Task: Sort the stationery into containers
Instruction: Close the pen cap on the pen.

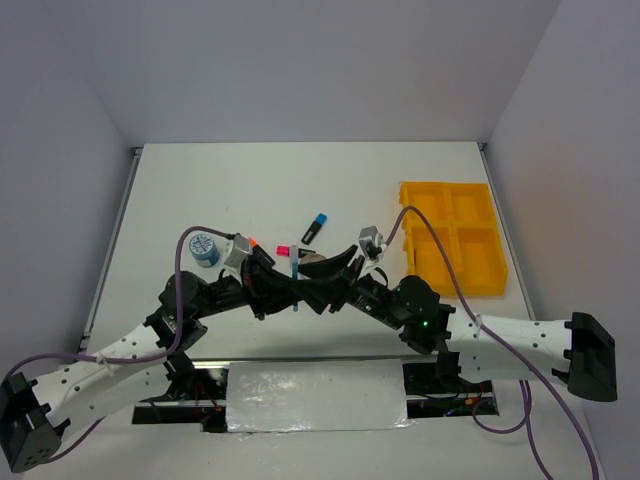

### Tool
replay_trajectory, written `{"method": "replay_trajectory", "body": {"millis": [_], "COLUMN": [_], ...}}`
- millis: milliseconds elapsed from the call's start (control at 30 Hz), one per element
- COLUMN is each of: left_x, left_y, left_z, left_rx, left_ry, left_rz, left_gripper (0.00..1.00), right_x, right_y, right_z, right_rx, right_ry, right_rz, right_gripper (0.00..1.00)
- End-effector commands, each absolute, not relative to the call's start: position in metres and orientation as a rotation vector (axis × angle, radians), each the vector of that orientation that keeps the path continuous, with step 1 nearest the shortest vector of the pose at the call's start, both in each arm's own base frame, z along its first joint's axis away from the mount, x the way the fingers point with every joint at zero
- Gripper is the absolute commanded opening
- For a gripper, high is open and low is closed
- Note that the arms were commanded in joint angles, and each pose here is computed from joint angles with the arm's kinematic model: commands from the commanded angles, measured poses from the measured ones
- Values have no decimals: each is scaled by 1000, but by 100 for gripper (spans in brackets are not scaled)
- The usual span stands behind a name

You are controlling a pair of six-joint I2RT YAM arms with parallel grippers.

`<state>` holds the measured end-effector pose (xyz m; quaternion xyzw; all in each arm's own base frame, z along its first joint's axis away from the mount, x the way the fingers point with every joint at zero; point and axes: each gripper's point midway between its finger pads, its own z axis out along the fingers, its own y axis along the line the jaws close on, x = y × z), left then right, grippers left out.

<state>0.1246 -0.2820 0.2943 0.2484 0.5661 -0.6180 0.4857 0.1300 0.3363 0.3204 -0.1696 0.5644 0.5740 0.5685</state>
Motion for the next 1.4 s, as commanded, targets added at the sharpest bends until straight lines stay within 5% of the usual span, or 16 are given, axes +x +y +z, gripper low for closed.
{"method": "replay_trajectory", "body": {"millis": [0,100,200,533,800,1033,1367], "left_x": [111,106,103,95,93,94,98], "left_y": [-278,-280,-282,-291,-291,-292,-288], "left_z": [330,327,323,316,314,313,356], "left_rx": [680,713,741,801,808,805,780], "left_ry": [1219,1223,1237,1264,1269,1275,1201], "left_rz": [-1498,-1505,-1508,-1506,-1497,-1496,-1455], "left_gripper": [0,0,0,0,0,0,0], "right_x": [122,122,120,125,123,124,126], "right_y": [331,331,329,342,344,345,345], "right_z": [358,364,380,394,392,388,357], "right_rx": [-425,-470,-518,-619,-626,-628,-611], "right_ry": [1236,1248,1217,1250,1243,1253,1299], "right_rz": [1360,1323,1317,1275,1290,1284,1293], "right_gripper": [60,75,79,78,50,4,0]}}
